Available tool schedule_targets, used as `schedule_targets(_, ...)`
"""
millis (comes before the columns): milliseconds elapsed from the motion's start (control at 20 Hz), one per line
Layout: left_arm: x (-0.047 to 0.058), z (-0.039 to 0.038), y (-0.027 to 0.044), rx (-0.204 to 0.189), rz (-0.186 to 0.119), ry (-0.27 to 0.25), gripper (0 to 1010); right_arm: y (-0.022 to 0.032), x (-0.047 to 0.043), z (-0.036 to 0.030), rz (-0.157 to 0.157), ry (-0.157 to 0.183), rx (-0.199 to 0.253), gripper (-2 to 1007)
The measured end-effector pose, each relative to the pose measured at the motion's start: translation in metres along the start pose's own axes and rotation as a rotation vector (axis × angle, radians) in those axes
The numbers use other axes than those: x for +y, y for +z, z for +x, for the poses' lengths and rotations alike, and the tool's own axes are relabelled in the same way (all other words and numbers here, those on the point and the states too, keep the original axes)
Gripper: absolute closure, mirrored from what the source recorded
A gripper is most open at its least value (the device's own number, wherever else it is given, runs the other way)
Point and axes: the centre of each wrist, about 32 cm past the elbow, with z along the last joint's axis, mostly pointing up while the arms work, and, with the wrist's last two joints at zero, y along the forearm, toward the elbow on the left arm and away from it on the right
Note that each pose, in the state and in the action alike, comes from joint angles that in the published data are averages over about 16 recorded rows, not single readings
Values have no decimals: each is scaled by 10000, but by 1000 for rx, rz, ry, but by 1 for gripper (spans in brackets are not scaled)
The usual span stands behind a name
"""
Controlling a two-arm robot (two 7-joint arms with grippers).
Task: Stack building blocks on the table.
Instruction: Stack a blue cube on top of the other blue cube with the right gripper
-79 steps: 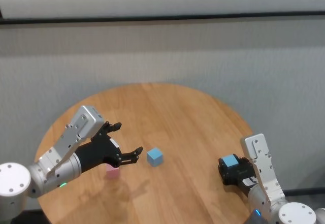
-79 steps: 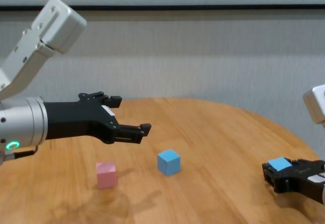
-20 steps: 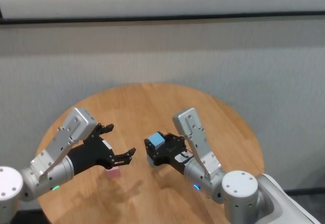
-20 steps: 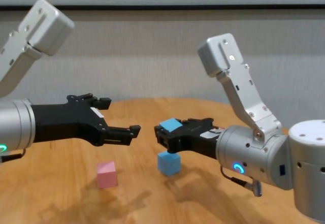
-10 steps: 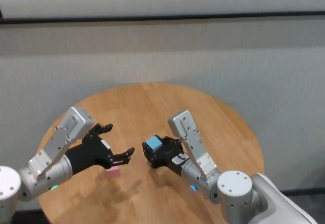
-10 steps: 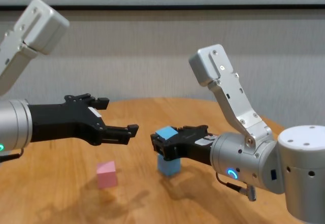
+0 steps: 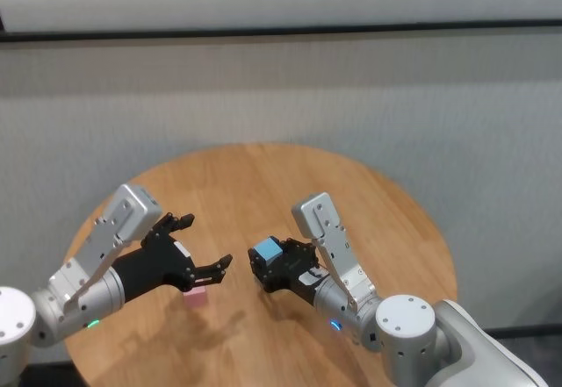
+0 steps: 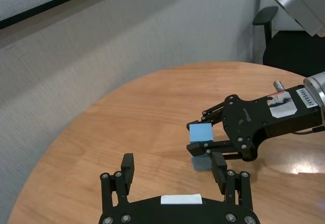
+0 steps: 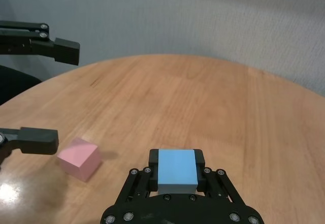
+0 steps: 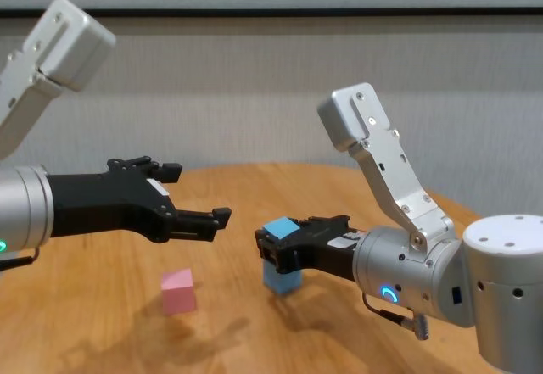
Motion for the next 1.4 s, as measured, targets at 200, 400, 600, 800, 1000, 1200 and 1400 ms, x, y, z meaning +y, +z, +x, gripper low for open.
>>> schedule_targets(200,-1,0,0,0,0,0,8,-5,10,8,-2,-1,-2,636)
schedule_targets(400,-1,0,1,-1,0,1,8,-5,20,14,-3,-2,-7,636)
schedule_targets(600,-2,0,2,-1,0,1,8,-1,29,16,-4,-1,-11,636)
schedule_targets(800,-3,-1,2,-1,0,1,8,5,37,19,-6,-1,-14,636)
schedule_targets(1000,-4,-1,2,-1,-1,1,8,10,44,21,-9,0,-16,636)
schedule_targets(1200,-4,-2,2,-2,-1,1,8,13,48,22,-12,0,-16,636)
schedule_targets(1400,-5,-3,3,-2,-1,1,8,18,52,20,-16,1,-20,636)
